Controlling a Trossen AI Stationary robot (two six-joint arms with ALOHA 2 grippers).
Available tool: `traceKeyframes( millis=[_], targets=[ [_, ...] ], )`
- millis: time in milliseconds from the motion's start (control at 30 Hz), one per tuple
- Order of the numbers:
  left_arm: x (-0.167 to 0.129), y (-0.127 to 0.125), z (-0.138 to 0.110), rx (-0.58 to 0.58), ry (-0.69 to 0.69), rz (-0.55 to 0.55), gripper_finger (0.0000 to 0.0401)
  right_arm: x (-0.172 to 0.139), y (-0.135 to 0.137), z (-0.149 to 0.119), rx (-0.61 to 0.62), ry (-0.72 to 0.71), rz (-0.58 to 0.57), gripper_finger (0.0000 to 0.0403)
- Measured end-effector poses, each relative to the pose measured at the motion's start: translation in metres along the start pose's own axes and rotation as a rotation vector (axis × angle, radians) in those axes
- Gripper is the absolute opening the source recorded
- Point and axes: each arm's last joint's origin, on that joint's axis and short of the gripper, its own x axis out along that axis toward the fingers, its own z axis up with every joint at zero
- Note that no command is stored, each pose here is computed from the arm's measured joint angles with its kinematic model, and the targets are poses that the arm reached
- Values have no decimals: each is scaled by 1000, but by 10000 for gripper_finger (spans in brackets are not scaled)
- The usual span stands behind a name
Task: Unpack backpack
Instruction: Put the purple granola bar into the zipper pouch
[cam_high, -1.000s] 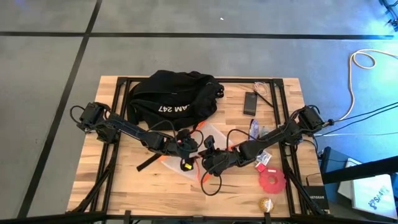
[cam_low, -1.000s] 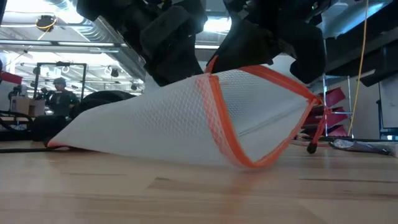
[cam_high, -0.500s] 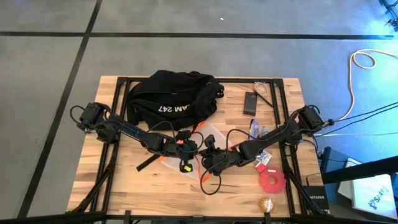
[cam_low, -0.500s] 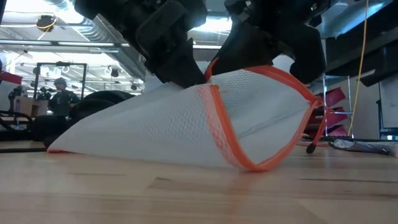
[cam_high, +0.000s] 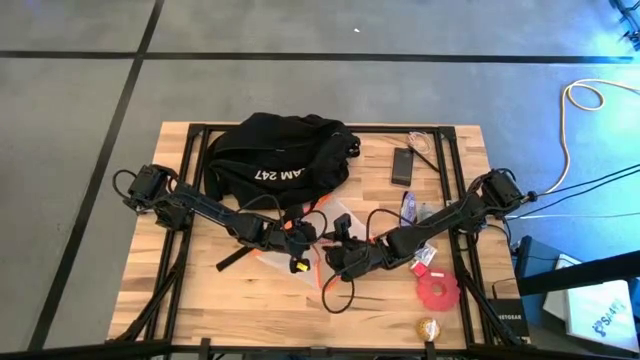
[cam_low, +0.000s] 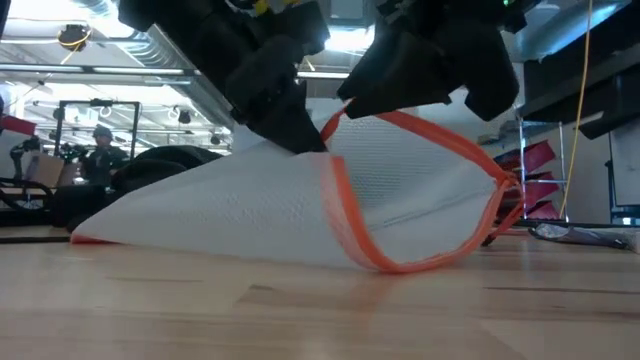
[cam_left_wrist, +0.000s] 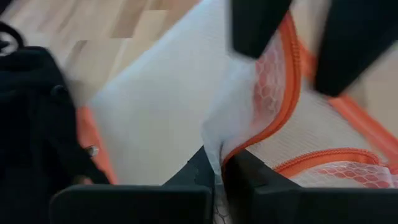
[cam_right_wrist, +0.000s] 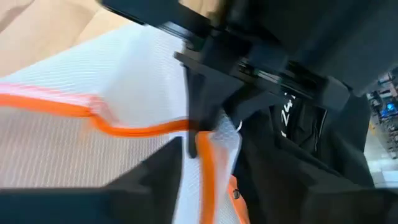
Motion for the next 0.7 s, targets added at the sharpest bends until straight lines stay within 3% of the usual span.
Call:
traceKeyframes(
  millis=[133, 367, 533, 700],
  targets=[
    [-1, 1, -1, 1, -11, 84, 0, -12, 8, 10, -62, -14, -36, 231],
    [-3, -1, 0, -39, -34, 118, 0, -65, 13, 45, -72, -10, -246, 241],
    [-10, -12, -1, -78, -73, 169, 0, -91, 6, 31, 176, 98, -157, 241],
    [-17, -22, 1, -86, -131, 180, 0, -104, -3, -10, 382, 418, -139, 241]
  ],
)
